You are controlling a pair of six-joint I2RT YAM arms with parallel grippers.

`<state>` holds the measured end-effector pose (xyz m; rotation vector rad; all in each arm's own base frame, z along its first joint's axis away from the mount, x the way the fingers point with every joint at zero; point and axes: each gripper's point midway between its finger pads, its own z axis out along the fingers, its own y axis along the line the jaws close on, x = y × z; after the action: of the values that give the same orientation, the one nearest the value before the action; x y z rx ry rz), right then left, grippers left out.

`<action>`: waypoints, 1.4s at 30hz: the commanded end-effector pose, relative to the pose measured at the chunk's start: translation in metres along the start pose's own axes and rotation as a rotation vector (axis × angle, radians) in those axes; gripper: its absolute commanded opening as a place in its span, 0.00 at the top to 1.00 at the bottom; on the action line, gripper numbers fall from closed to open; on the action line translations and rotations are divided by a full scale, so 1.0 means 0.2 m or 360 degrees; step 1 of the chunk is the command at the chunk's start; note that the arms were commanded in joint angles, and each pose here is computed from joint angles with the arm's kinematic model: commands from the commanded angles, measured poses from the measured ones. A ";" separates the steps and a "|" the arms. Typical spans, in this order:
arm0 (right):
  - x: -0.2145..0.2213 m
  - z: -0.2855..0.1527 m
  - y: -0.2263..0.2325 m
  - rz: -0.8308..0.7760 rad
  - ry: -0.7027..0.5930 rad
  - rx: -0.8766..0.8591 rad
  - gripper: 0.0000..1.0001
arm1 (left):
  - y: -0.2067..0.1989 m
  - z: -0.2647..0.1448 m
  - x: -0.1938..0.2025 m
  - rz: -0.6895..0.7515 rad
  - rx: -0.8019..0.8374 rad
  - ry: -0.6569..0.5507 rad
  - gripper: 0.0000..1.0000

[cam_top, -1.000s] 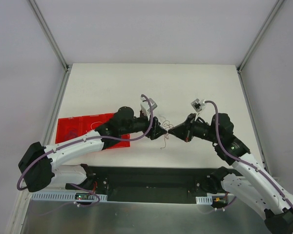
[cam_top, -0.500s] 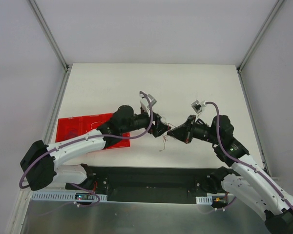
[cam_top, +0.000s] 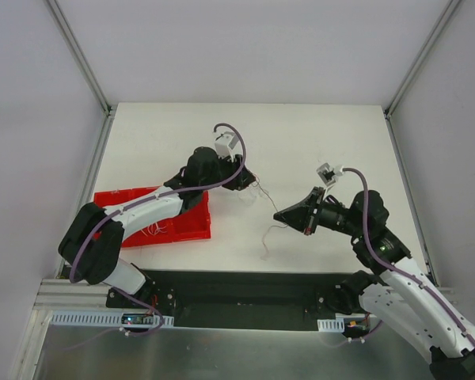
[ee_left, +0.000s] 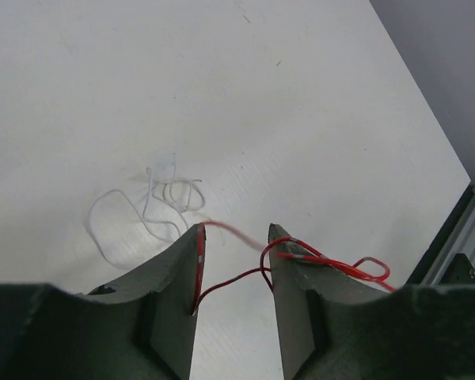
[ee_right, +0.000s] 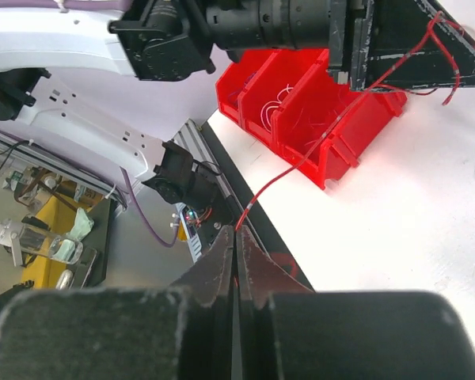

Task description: Untangle the cables

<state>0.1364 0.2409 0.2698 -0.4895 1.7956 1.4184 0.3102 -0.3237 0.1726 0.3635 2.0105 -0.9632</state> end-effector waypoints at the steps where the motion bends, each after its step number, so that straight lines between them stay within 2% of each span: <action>1: -0.12 -0.05 0.15 -0.0120 -0.0085 -0.0082 1.00 | -0.14 -0.01 -0.11 0.0028 0.0253 -0.0046 0.67; 4: -0.15 -0.06 0.17 -0.0156 -0.0102 -0.0077 1.00 | -0.14 -0.02 -0.10 0.0052 0.0252 -0.0031 0.77; 5: -0.16 -0.07 0.18 -0.0172 -0.0110 -0.0086 1.00 | -0.13 -0.03 -0.10 0.0057 0.0247 -0.0032 0.89; 7: -0.15 -0.07 0.17 -0.0165 -0.0080 -0.0051 1.00 | -0.11 -0.05 -0.10 0.0062 0.0221 -0.0044 1.00; 9: -0.16 -0.09 0.17 -0.0205 -0.0061 -0.0016 1.00 | -0.08 -0.07 -0.11 0.0087 0.0181 -0.0064 1.00; 15: -0.19 -0.23 0.02 -0.0354 -0.0039 0.0411 1.00 | 0.12 -0.14 -0.11 0.0135 -0.0105 -0.0014 1.00; 20: -0.24 -0.28 0.09 -0.0439 -0.0104 0.0395 1.00 | 0.11 -0.18 -0.10 0.0096 -0.0052 0.0017 1.00; 25: -0.21 -0.22 0.09 -0.0390 -0.0066 0.0300 1.00 | 0.01 -0.21 -0.13 0.0027 0.0069 -0.0008 0.88; 32: -0.25 -0.26 0.33 -0.0440 -0.0149 -0.0006 1.00 | 0.28 -0.24 -0.15 -0.0029 -0.0415 -0.0054 0.51; 39: -0.32 -0.33 0.59 -0.0447 -0.0257 -0.0288 1.00 | 0.42 -0.15 -0.14 -0.0024 -0.0563 -0.0023 0.42; 42: -0.37 -0.39 0.63 -0.0498 -0.0324 -0.0265 1.00 | 0.53 -0.13 -0.13 -0.0035 -0.0675 -0.0017 0.29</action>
<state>0.0928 0.2040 0.3613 -0.6172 1.5672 1.3028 0.3424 -0.2518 0.1534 0.1893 2.1514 -0.6572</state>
